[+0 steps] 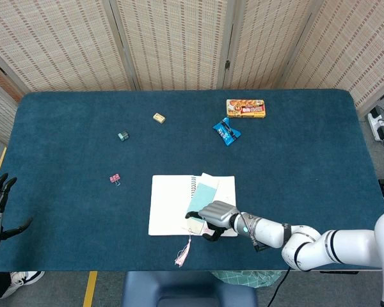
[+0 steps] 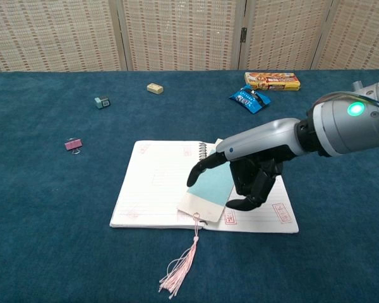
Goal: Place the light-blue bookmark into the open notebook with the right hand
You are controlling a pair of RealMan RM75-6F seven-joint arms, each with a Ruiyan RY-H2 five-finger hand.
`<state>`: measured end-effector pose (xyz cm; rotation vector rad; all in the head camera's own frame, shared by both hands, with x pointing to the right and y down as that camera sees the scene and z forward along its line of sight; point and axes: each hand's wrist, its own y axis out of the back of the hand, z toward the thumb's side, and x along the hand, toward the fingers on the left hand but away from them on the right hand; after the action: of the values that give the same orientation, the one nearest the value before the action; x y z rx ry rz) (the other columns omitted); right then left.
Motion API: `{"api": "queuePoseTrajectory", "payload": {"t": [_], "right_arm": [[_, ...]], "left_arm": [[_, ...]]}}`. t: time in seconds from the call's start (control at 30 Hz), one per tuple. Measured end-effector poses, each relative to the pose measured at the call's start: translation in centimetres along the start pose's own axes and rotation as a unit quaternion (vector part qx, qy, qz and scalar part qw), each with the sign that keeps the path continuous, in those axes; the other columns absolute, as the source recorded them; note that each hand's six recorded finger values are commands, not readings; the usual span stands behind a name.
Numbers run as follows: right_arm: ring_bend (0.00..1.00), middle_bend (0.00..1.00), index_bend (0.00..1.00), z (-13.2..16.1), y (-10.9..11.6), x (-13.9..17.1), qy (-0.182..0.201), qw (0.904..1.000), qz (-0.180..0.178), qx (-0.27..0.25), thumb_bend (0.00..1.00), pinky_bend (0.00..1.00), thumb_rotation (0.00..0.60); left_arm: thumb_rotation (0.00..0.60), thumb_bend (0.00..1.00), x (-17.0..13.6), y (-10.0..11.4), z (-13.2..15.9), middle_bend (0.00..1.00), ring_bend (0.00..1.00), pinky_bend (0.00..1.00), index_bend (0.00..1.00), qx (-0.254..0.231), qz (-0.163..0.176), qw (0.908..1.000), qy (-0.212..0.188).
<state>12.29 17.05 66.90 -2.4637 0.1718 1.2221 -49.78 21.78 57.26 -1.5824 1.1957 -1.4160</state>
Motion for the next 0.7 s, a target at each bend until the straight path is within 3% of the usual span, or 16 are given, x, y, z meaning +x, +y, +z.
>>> {"api": "queuePoseTrajectory", "payload": {"t": [0.7], "right_arm": [[1.00, 1.00, 0.15, -0.1, -1.2, -2.8, -0.006, 1.0000, -0.006, -0.004, 0.53, 1.00, 0.516]], "left_arm": [[0.600, 0.25, -0.1, 0.2, 0.1, 0.00, 0.00, 0.00, 0.11, -0.005, 0.003, 1.0000, -0.005]]}}
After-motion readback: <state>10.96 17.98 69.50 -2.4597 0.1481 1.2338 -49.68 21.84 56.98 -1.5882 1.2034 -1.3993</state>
